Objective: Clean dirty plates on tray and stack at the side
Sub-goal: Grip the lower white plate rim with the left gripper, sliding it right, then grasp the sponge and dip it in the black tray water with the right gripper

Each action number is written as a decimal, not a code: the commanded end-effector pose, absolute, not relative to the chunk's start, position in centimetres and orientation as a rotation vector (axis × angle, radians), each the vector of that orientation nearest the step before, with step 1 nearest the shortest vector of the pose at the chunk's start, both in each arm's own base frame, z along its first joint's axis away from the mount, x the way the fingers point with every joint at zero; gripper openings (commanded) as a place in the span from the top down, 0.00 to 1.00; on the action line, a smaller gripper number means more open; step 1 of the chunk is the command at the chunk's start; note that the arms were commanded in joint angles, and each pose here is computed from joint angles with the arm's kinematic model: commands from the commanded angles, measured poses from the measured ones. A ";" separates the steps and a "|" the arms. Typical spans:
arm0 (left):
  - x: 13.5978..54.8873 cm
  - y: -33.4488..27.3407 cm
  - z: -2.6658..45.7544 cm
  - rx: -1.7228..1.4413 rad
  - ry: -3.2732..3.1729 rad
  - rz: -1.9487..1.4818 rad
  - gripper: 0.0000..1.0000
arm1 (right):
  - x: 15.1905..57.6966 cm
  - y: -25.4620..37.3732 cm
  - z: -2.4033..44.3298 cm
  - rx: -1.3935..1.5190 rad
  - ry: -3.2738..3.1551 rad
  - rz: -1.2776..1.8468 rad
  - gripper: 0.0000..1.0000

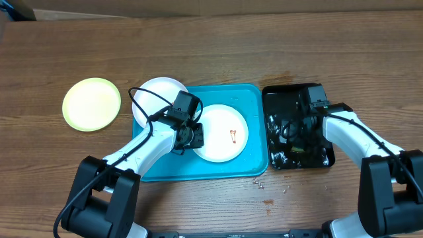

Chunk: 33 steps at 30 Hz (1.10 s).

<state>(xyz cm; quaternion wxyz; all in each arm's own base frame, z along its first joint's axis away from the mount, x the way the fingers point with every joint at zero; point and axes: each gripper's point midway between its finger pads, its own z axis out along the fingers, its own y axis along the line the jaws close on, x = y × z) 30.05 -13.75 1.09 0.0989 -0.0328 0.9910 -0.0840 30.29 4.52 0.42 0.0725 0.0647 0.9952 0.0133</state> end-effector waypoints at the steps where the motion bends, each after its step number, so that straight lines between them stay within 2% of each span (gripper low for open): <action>1: 29.7 -13.8 0.7 -0.066 2.945 -0.250 0.62 | 31.5 4.3 0.5 0.189 2.959 0.022 0.10; 6: 29.7 -13.9 0.7 -0.066 2.942 -0.251 0.61 | 31.7 4.3 0.0 0.190 2.933 0.029 0.31; 7: 29.7 -13.9 0.7 -0.066 2.942 -0.251 0.61 | 31.7 4.3 -0.1 0.190 2.927 0.031 0.41; 10: 29.7 -13.8 0.7 -0.066 2.943 -0.250 0.61 | 32.0 4.4 -0.4 0.190 2.906 0.038 0.95; 11: 29.7 -13.8 0.7 -0.065 2.943 -0.250 0.61 | 32.2 4.4 -0.3 0.189 2.900 0.040 0.96; 12: 29.7 -13.8 0.7 -0.066 2.943 -0.250 0.61 | 32.4 4.4 -0.3 0.188 2.890 0.042 0.96; 13: 29.7 -13.9 0.7 -0.066 2.943 -0.251 0.61 | 32.6 4.5 -0.2 0.188 2.881 0.045 0.81; 14: 29.7 -13.9 0.7 -0.066 2.942 -0.251 0.61 | 32.8 4.5 -0.2 0.188 2.874 0.047 0.55; 15: 29.7 -13.9 0.7 -0.066 2.942 -0.251 0.61 | 33.0 4.5 -0.1 0.187 2.868 0.048 0.40; 16: 29.7 -13.9 0.7 -0.066 2.942 -0.251 0.60 | 33.1 4.5 -0.1 0.187 2.861 0.050 0.37; 19: 29.7 -13.9 0.7 -0.066 2.943 -0.251 0.60 | 33.5 4.6 0.0 0.186 2.845 0.055 0.37; 20: 29.7 -13.9 0.7 -0.066 2.943 -0.251 0.60 | 33.7 4.6 0.1 0.186 2.837 0.058 0.41; 21: 29.7 -13.9 0.7 -0.065 2.943 -0.251 0.61 | 33.9 4.7 0.2 0.185 2.830 0.060 0.50; 23: 29.7 -13.9 0.7 -0.065 2.943 -0.251 0.60 | 34.2 4.7 0.3 0.185 2.814 0.064 0.79; 24: 29.7 -13.9 0.7 -0.066 2.943 -0.251 0.60 | 34.4 4.7 0.3 0.184 2.807 0.066 0.87; 26: 29.7 -13.9 0.7 -0.066 2.943 -0.251 0.60 | 34.7 4.8 0.4 0.184 2.794 0.070 0.87; 27: 29.7 -13.9 0.7 -0.065 2.943 -0.251 0.60 | 34.8 4.8 0.5 0.184 2.790 0.070 0.83; 29: 29.7 -13.8 0.7 -0.065 2.943 -0.250 0.60 | 34.8 4.8 0.5 0.184 2.790 0.071 0.45; 31: 29.7 -13.8 0.7 -0.065 2.943 -0.250 0.60 | 34.6 4.8 0.4 0.184 2.798 0.068 0.37; 33: 29.7 -13.8 0.7 -0.065 2.943 -0.250 0.60 | 34.3 4.7 0.3 0.185 2.811 0.065 0.36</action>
